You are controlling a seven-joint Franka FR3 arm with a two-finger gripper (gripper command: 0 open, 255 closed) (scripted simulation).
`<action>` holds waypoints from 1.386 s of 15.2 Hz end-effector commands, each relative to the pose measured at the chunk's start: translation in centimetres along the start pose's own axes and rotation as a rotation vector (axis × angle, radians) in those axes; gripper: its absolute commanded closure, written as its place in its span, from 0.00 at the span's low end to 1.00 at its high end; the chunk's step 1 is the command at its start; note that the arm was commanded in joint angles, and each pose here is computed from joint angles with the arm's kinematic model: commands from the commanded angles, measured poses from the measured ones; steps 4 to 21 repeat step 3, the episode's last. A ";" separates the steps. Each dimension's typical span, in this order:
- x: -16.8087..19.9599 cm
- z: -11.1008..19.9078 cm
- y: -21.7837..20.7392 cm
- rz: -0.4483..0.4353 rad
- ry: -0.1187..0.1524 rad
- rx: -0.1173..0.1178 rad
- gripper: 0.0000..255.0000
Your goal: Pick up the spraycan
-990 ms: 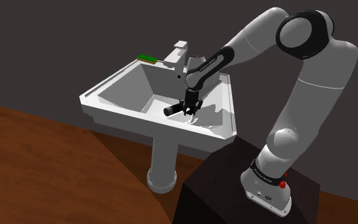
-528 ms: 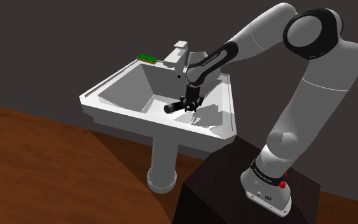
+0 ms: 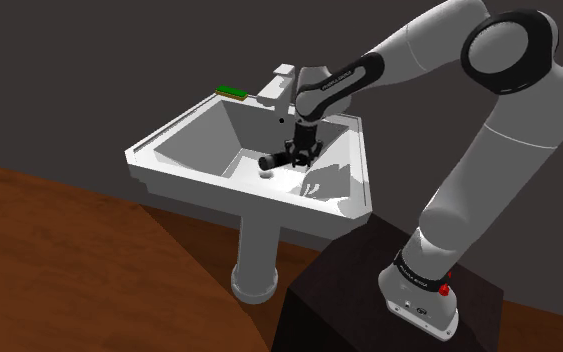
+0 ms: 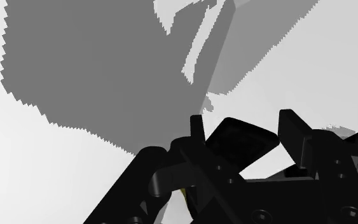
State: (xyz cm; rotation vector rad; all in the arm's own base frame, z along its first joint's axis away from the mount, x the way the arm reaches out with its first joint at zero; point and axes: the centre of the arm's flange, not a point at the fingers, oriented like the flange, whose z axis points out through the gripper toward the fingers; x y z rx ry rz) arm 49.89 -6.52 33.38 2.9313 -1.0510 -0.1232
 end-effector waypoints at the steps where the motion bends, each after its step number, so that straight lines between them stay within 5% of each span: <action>1: -0.1 -1.1 0.0 0.000 0.000 0.000 1.00; 21: -0.1 -1.1 0.0 0.000 0.000 0.000 1.00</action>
